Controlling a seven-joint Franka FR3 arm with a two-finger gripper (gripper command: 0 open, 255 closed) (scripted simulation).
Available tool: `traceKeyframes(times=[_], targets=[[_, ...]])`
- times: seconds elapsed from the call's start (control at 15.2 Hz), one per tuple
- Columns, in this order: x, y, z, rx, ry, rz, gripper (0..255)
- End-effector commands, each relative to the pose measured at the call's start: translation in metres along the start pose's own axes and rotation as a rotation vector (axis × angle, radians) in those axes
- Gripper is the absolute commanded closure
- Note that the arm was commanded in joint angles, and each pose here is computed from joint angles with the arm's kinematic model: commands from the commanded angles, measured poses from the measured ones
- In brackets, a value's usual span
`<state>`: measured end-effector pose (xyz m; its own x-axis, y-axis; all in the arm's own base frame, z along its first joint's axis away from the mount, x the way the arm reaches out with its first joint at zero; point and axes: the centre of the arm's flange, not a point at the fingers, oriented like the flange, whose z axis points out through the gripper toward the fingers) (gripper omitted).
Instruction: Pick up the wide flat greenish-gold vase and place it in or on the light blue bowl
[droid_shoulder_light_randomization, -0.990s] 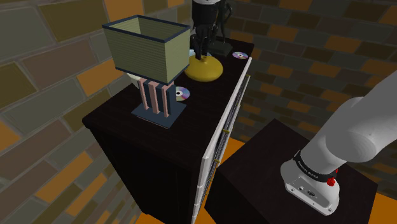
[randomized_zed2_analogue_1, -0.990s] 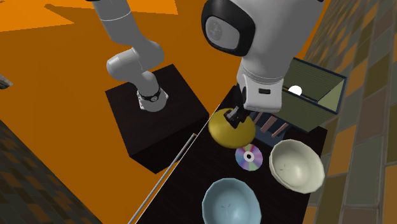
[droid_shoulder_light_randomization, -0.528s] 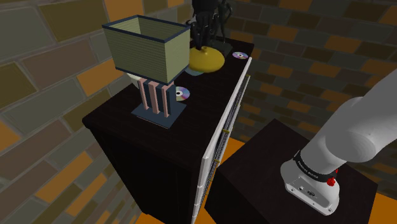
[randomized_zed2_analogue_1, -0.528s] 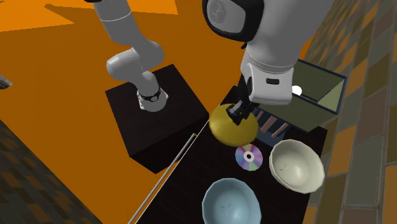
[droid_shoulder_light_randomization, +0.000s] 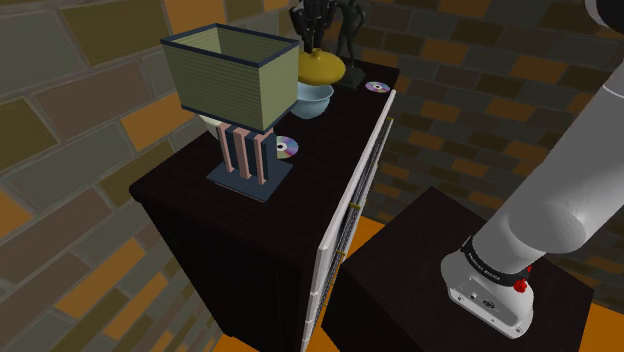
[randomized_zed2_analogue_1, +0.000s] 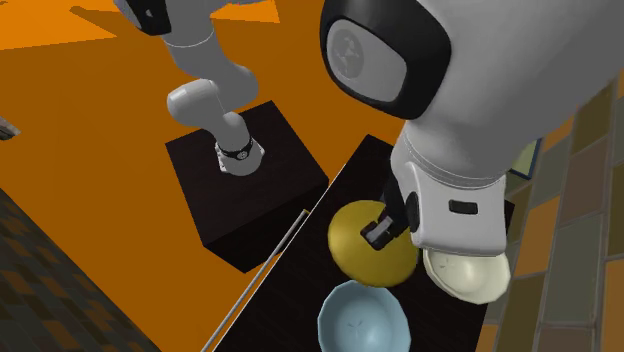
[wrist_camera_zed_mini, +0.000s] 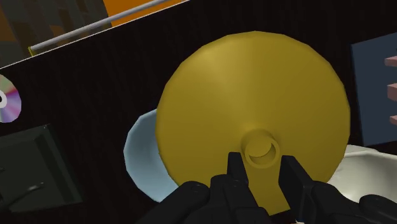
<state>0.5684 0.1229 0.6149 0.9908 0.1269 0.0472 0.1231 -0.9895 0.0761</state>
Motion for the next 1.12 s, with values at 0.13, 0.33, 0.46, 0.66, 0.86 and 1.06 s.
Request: traceKeyframes(times=[0.13,0.33,0.46,0.66,0.86,1.06], targets=[[0.039,0.036,-0.004,-0.001,0.001,0.000,255],[0.068,0.062,-0.008,-0.001,0.001,0.000,255],[0.087,0.079,-0.010,-0.001,0.001,0.000,255],[0.104,0.094,-0.007,-0.001,0.001,0.000,255],[0.104,0.093,0.008,-0.001,0.001,0.000,255],[0.103,0.092,0.024,-0.001,0.001,0.000,255]])
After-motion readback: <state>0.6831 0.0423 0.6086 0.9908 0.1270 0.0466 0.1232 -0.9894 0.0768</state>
